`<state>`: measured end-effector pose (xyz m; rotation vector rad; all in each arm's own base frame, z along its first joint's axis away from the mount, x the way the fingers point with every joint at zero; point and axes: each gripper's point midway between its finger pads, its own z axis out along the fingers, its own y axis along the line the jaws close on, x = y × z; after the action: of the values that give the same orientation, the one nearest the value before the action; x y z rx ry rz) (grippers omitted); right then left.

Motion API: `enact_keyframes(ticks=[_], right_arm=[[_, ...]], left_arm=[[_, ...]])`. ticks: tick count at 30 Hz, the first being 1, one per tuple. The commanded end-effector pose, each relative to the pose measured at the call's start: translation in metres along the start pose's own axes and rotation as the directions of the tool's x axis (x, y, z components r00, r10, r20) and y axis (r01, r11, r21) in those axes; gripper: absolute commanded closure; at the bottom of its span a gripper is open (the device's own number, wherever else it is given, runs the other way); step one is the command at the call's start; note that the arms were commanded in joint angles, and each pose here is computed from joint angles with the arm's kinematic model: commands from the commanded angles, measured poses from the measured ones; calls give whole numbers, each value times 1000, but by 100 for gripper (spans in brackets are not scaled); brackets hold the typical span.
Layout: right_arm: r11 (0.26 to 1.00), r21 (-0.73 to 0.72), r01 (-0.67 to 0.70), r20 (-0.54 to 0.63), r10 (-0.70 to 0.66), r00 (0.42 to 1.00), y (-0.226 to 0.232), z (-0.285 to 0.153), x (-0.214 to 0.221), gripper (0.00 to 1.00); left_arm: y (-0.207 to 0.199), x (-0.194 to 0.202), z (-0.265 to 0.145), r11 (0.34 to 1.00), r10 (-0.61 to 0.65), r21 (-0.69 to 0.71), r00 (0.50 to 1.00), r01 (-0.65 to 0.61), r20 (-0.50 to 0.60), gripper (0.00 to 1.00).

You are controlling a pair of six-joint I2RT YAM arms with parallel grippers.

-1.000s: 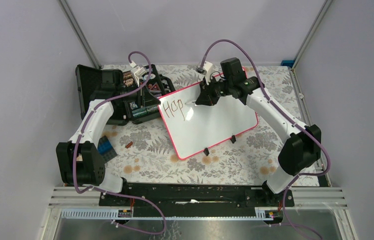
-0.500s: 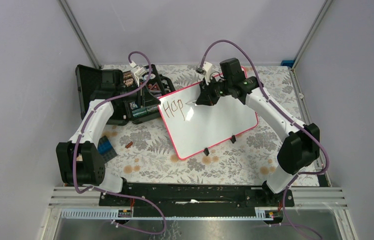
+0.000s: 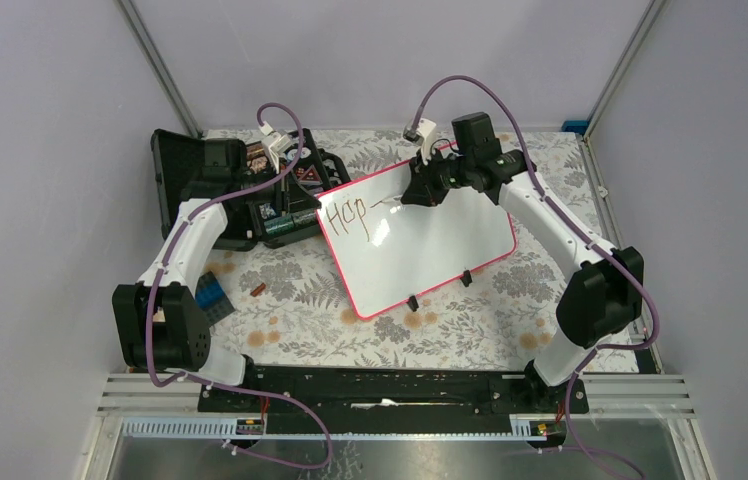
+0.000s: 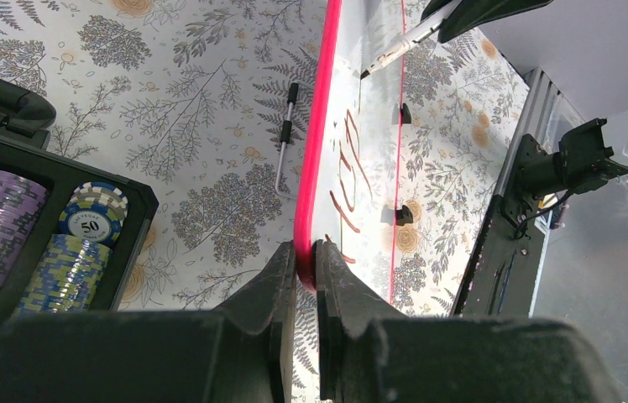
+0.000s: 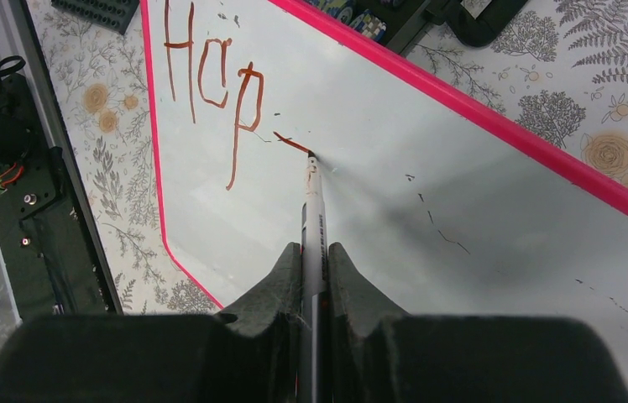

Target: Write a sentence on the whiteboard

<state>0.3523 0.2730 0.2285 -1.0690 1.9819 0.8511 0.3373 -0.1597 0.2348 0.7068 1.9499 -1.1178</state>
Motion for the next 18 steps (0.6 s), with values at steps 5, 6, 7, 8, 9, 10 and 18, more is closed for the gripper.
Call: enact_keyframes(ticks=[5, 6, 7, 8, 9, 10, 18], right_arm=[[998, 50, 39, 39, -41, 998, -13, -10, -21, 100], [998, 46, 37, 41, -39, 998, -12, -10, -23, 100], [998, 45, 39, 46, -41, 998, -12, -9, -25, 100], [998, 42, 38, 48, -40, 998, -12, -9, -26, 100], [998, 39, 39, 51, -41, 998, -11, -9, -28, 100], [999, 37, 37, 51, -39, 998, -11, -8, -28, 100], [999, 18, 49, 42, -50, 998, -4, 1, -30, 100]], left_arm=[[-11, -6, 4, 996, 86, 28, 996, -87, 10, 100], [-11, -5, 4, 996, 87, 29, 996, -87, 10, 100], [-11, -6, 4, 996, 89, 29, 996, -89, 10, 100], [-11, -4, 4, 996, 87, 28, 996, -87, 7, 100], [-11, -4, 4, 996, 87, 27, 996, -88, 6, 100], [-11, -4, 4, 996, 88, 28, 996, -88, 6, 100], [-11, -4, 4, 996, 89, 28, 996, -89, 6, 100]])
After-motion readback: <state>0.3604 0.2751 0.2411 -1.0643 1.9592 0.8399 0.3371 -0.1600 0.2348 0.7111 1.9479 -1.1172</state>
